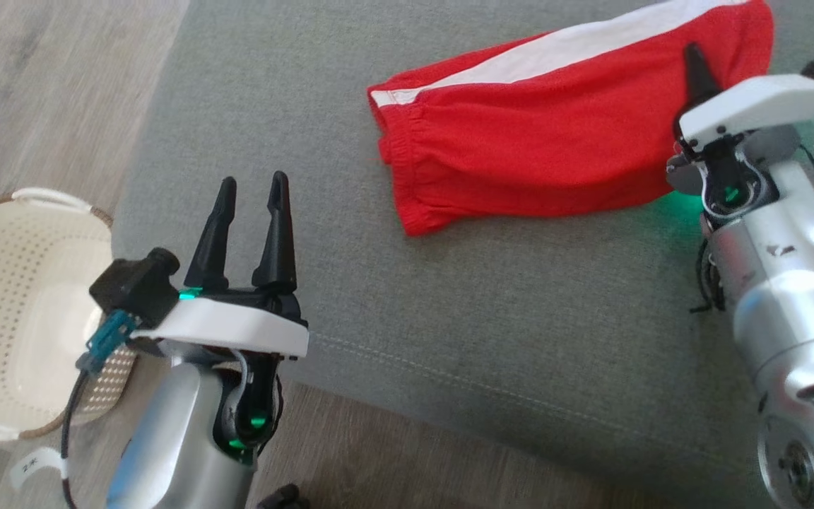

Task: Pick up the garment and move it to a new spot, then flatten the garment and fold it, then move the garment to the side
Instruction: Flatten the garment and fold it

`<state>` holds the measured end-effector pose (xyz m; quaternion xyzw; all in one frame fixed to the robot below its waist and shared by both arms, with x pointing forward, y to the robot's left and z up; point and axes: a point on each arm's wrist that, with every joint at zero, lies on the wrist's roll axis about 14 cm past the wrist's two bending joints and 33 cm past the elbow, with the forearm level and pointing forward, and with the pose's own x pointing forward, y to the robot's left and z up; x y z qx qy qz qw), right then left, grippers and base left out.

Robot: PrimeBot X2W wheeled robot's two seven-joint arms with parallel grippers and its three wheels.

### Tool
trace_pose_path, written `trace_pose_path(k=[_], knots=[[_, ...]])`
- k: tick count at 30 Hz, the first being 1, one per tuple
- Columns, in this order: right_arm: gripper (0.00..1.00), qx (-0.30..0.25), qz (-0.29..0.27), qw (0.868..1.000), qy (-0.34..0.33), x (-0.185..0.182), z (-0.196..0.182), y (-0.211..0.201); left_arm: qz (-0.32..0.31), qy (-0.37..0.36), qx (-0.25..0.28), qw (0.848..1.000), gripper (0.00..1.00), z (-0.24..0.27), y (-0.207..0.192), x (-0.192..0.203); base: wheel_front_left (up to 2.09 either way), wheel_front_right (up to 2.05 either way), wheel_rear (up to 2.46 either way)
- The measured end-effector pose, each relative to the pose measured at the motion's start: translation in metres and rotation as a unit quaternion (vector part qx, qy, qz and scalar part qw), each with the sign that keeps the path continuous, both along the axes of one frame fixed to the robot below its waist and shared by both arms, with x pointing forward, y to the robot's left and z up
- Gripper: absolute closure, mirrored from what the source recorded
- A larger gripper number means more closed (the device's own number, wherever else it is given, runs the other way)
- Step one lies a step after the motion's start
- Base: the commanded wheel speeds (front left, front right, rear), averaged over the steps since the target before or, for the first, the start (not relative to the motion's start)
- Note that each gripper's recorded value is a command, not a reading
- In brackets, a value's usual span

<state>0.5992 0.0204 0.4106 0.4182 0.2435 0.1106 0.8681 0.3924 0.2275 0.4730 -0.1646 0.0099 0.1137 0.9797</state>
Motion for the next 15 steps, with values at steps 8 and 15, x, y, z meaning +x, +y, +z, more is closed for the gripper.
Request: trace_pose_path(k=[8,15], knots=[[1.0,-0.007,-0.076,0.997,-0.025,-0.009,0.004,-0.047,-0.019,-0.015,-0.006,1.0,0.0,0.007,-0.012,0.007,0.0,0.0,0.0],[1.0,-0.047,-0.157,0.986,-0.025,-0.025,-0.003,-0.115,-0.041,-0.03,-0.01,0.999,0.0,0.016,-0.027,0.012,0.0,0.0,0.0]])
